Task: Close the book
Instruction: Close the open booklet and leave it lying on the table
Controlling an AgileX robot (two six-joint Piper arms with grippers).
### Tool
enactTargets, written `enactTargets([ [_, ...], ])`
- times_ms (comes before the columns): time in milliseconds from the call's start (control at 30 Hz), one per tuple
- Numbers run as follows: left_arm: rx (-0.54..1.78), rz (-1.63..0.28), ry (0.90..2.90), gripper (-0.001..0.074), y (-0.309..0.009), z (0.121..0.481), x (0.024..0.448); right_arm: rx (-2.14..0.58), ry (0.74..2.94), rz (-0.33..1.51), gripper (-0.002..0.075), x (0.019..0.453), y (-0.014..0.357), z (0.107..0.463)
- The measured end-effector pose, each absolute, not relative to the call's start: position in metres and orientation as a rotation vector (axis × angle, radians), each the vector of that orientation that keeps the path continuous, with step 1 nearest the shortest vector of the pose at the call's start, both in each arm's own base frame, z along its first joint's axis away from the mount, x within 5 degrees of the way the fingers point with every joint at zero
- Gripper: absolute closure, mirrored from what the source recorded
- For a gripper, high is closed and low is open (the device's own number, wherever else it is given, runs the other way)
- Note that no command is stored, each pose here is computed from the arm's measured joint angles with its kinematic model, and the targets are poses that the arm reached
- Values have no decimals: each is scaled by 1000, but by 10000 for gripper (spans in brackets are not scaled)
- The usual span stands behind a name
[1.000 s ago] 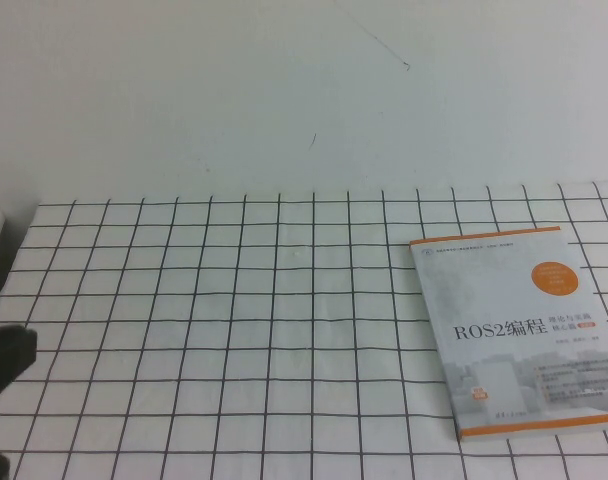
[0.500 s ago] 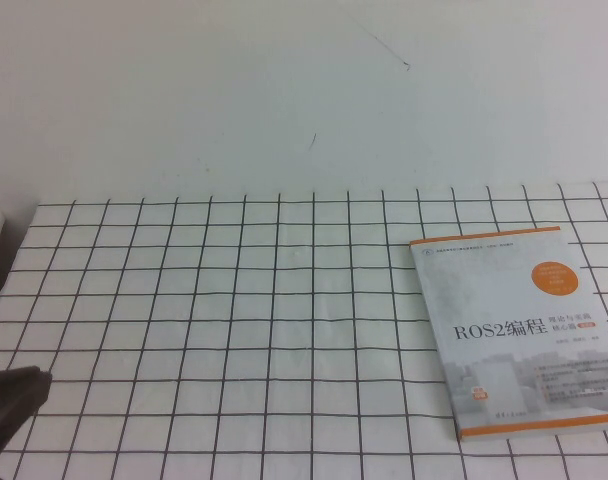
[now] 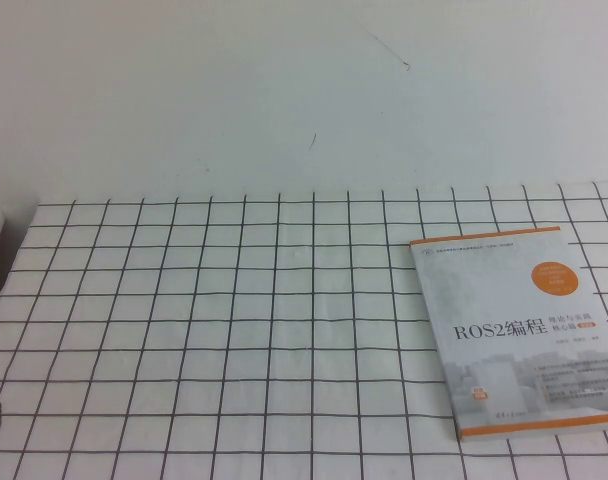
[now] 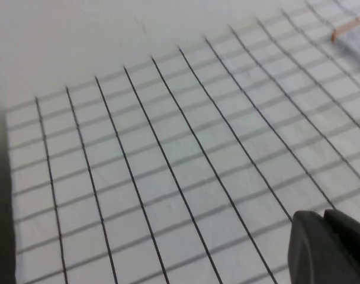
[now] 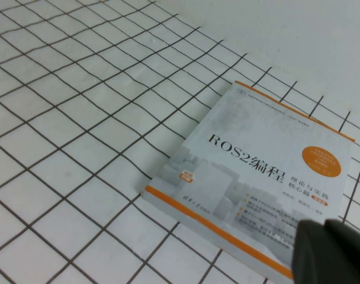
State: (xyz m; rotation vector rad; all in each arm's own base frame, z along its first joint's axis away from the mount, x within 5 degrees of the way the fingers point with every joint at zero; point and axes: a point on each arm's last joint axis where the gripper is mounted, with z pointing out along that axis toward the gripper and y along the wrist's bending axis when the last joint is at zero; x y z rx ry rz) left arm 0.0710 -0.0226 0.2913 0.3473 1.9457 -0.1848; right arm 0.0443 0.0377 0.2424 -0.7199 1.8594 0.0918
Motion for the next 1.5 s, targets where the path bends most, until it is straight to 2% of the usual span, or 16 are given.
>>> enactTargets([
  [167,132,-172,1675,737,-11,260,61,-718,1858,90,729,44,38,242],
  [233,46,-155,1624,737,-7,241,58,-717,1857,89,729,44,38,243],
  [367,-108,-66,1649,737,1,197,56,-717,1857,89,729,45,38,243],
  [500,-159,30,1798,737,6,179,54,-717,1857,89,729,45,38,243],
  [1500,-165,5,1834,737,4,176,53,-714,1855,93,729,45,38,243],
])
